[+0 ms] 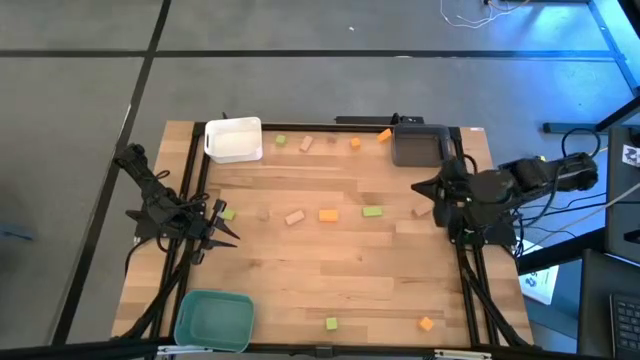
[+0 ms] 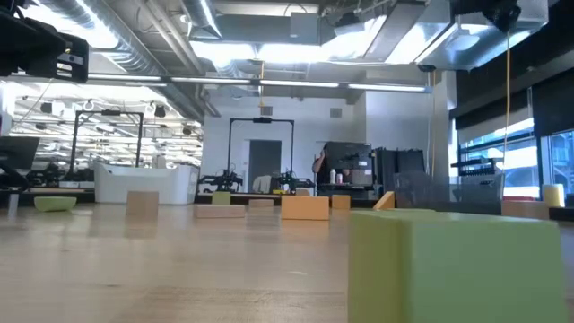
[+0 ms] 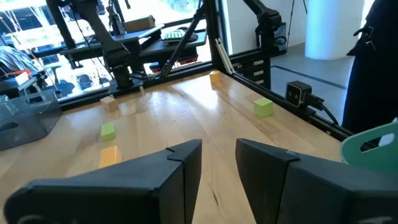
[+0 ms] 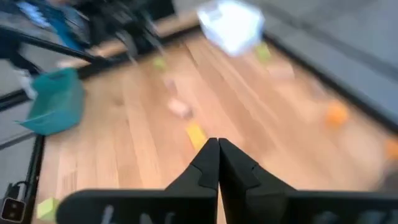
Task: Sort & place blocks by color
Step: Put the green block into the black bin
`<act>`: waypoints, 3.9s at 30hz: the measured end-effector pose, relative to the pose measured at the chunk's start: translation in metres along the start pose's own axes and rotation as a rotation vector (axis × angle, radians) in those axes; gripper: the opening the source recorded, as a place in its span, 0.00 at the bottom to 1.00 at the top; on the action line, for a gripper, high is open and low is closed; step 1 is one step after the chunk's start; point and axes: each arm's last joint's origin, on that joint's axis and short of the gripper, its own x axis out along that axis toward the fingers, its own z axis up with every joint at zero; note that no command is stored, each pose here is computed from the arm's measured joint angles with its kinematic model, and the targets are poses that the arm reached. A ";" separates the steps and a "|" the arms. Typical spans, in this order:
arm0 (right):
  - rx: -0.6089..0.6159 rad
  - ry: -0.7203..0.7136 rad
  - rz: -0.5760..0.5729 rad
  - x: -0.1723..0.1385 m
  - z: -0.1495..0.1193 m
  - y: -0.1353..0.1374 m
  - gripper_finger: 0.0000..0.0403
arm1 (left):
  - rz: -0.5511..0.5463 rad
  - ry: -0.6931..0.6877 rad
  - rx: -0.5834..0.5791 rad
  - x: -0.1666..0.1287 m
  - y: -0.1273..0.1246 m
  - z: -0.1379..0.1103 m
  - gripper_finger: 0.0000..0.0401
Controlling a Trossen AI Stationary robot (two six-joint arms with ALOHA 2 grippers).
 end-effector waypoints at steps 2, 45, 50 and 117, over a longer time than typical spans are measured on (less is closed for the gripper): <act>0.041 0.120 -0.052 -0.003 0.008 0.005 0.00 | 0.000 0.000 0.000 0.000 0.000 0.000 0.24; -0.376 0.743 -0.006 0.110 0.042 0.040 0.51 | 0.356 -0.131 -0.199 -0.010 0.021 0.047 0.24; -0.395 0.839 0.004 0.141 0.037 0.035 0.51 | 0.442 -0.090 -0.231 -0.011 0.028 0.078 0.24; -0.592 1.205 0.062 0.310 -0.036 -0.024 0.49 | 0.473 0.295 -0.612 0.033 0.038 0.192 0.24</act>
